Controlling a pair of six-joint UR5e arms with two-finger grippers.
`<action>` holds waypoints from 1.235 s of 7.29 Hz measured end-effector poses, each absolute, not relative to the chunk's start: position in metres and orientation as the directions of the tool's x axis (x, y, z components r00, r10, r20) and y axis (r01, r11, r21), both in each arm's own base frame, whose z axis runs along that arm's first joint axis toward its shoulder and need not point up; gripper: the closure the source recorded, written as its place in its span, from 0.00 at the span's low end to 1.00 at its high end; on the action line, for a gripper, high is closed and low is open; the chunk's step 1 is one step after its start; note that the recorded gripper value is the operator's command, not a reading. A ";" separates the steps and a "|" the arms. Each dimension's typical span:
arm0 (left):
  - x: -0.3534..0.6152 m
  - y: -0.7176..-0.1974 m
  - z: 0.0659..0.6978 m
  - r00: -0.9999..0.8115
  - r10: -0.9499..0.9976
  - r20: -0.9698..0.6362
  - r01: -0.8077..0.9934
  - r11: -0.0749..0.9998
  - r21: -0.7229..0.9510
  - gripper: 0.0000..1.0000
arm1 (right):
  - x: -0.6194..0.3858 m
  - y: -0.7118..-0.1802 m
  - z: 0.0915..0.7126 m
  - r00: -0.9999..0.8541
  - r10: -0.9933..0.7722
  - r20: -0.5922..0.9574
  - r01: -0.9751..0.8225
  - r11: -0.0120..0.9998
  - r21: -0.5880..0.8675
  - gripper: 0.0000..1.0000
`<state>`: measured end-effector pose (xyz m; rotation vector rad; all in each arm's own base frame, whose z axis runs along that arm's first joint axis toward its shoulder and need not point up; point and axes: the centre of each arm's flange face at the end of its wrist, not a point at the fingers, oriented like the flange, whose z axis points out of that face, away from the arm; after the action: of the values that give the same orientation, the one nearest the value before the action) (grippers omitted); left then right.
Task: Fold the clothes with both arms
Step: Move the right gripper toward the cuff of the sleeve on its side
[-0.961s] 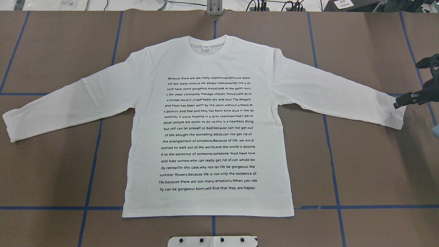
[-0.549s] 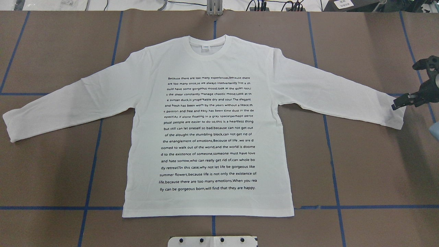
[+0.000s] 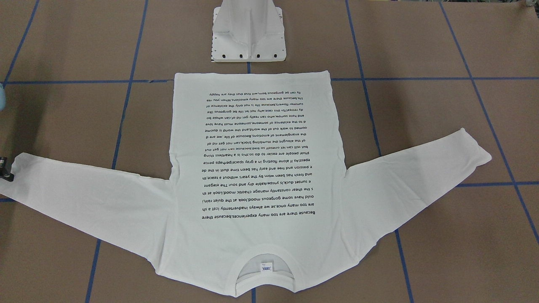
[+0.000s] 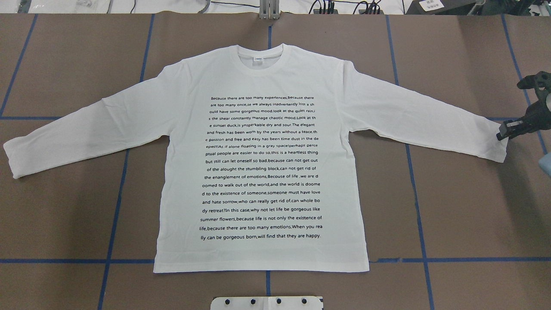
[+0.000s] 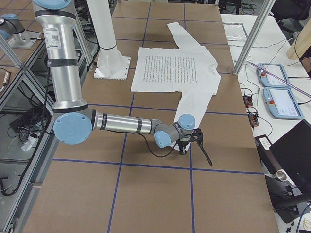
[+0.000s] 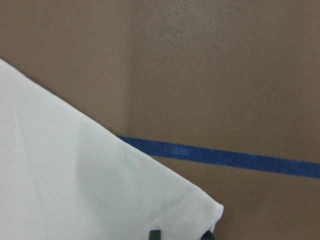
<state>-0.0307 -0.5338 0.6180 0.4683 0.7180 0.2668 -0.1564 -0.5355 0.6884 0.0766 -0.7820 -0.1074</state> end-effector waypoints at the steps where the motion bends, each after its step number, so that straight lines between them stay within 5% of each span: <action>1: -0.031 -0.535 0.617 0.726 0.391 -0.566 -0.075 0.863 0.499 0.00 | -0.157 -0.536 0.688 0.704 -0.125 0.699 0.069 0.992 0.107 1.00; 5: -0.030 -0.538 0.614 0.726 0.391 -0.566 -0.072 0.862 0.502 0.00 | -0.149 -0.545 0.625 0.602 -0.169 0.780 0.056 0.984 0.170 1.00; 9: -0.031 -0.538 0.616 0.726 0.383 -0.571 -0.067 0.866 0.496 0.00 | -0.177 -0.584 0.393 0.337 0.028 0.941 -0.117 0.993 0.013 1.00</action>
<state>-0.0307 -0.5380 0.6161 0.4701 0.7205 0.2584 -0.1770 -0.5841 0.3929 0.0830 -1.2233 0.0945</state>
